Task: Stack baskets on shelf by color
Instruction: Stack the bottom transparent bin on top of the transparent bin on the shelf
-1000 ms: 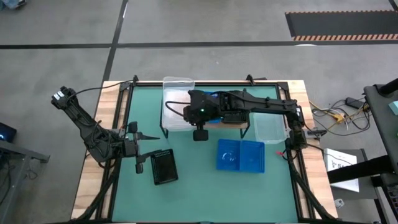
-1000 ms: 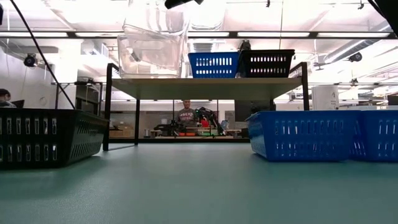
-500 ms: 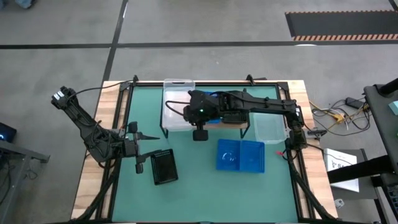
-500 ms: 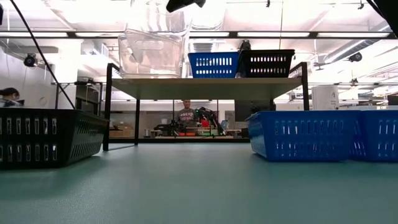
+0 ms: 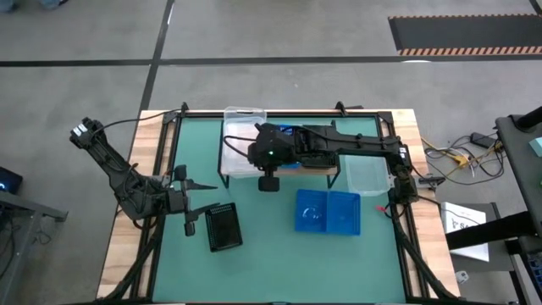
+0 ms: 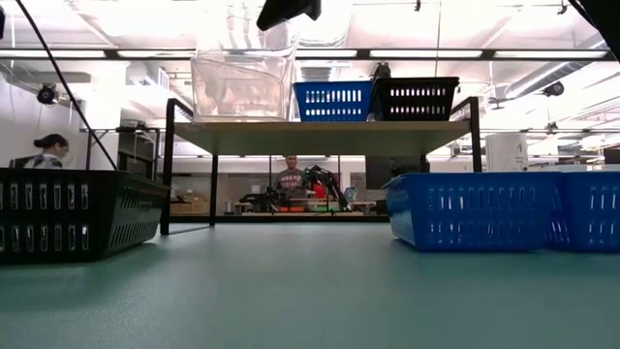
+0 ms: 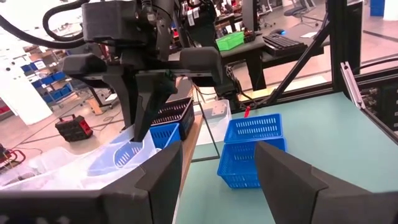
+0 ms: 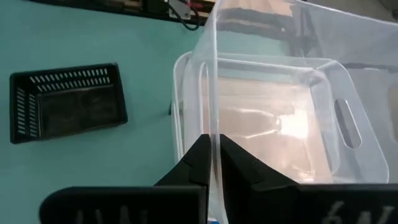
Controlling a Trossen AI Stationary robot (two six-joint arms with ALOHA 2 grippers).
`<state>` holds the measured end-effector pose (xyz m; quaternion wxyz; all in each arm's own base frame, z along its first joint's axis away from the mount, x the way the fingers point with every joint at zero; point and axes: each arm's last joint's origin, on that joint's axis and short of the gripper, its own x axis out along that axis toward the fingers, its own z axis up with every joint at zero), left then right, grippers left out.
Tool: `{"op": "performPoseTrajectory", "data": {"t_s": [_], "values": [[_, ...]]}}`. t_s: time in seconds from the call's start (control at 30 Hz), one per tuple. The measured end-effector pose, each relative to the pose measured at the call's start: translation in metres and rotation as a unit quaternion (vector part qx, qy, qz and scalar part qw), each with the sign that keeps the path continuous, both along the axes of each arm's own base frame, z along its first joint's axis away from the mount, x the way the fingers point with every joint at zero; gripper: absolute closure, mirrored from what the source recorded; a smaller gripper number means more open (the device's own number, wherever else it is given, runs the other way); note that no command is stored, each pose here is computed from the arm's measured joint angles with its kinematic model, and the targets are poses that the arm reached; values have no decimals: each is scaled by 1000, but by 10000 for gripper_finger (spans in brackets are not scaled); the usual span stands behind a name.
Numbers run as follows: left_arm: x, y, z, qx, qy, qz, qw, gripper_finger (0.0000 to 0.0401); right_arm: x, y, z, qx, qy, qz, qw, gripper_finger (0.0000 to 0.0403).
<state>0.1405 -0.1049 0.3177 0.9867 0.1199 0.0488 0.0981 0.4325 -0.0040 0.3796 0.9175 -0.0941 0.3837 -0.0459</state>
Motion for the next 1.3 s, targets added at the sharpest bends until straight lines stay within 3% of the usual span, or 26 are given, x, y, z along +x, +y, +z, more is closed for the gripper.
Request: {"op": "performPoseTrajectory", "data": {"t_s": [0.5,0.83,0.9,1.07,1.23,1.3], "values": [[0,0,0,0,0,0,1000,217,1,0,6,3,-25,-1,1000,293],[15,0,-13,12,23,29,999,220,-27,3,31,-5,-6,12,1000,336],[24,1,-15,14,32,31,999,231,-37,5,34,-2,10,15,1000,350],[47,9,-24,-1,78,-38,996,290,-52,18,34,12,61,15,998,378],[61,30,-38,-4,145,20,989,380,-61,37,30,22,97,22,995,393],[63,36,-40,-6,150,38,988,394,-62,44,29,22,101,27,994,394]]}}
